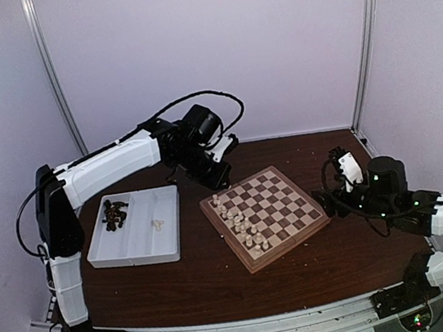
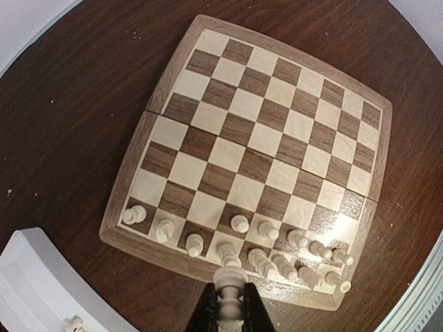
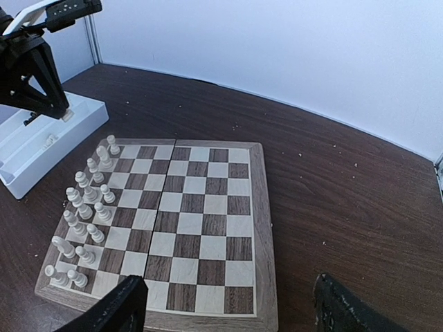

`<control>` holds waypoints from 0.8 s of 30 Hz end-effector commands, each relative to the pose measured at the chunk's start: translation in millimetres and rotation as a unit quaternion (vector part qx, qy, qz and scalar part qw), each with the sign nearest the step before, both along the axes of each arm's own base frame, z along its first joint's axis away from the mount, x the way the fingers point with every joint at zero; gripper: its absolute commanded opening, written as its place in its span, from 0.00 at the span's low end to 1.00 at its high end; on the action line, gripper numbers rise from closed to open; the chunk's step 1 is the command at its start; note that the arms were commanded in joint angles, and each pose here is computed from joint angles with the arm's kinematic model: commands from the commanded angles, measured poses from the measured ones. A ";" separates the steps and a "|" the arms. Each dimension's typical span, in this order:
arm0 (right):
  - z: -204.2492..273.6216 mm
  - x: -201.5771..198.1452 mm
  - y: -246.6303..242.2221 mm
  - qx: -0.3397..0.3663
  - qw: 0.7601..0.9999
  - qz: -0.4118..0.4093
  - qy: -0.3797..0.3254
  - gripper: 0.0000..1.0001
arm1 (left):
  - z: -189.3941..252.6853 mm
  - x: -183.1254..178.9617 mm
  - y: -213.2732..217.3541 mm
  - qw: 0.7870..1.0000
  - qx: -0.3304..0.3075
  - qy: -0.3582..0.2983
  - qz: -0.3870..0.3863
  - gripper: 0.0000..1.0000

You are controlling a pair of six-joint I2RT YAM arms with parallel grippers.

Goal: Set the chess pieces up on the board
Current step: Place the chess piece on the chessboard.

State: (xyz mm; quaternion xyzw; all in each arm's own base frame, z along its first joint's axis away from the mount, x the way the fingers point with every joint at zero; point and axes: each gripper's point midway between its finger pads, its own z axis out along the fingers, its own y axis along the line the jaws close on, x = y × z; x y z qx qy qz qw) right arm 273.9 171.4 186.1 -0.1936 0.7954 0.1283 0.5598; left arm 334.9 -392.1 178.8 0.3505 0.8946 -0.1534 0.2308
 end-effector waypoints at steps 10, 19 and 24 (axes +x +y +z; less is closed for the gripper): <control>-3.6 -10.5 -1.7 0.036 0.997 0.023 -0.068 0.84 | -20.5 20.2 -29.5 0.999 0.011 0.008 -0.038 0.01; -15.9 -7.2 3.6 0.033 0.997 0.030 -0.060 0.83 | -47.3 22.5 -25.7 0.998 0.045 0.022 -0.039 0.01; -18.0 -8.2 8.1 0.035 0.997 0.042 -0.056 0.83 | -64.0 25.0 -22.1 0.996 0.073 0.032 -0.035 0.01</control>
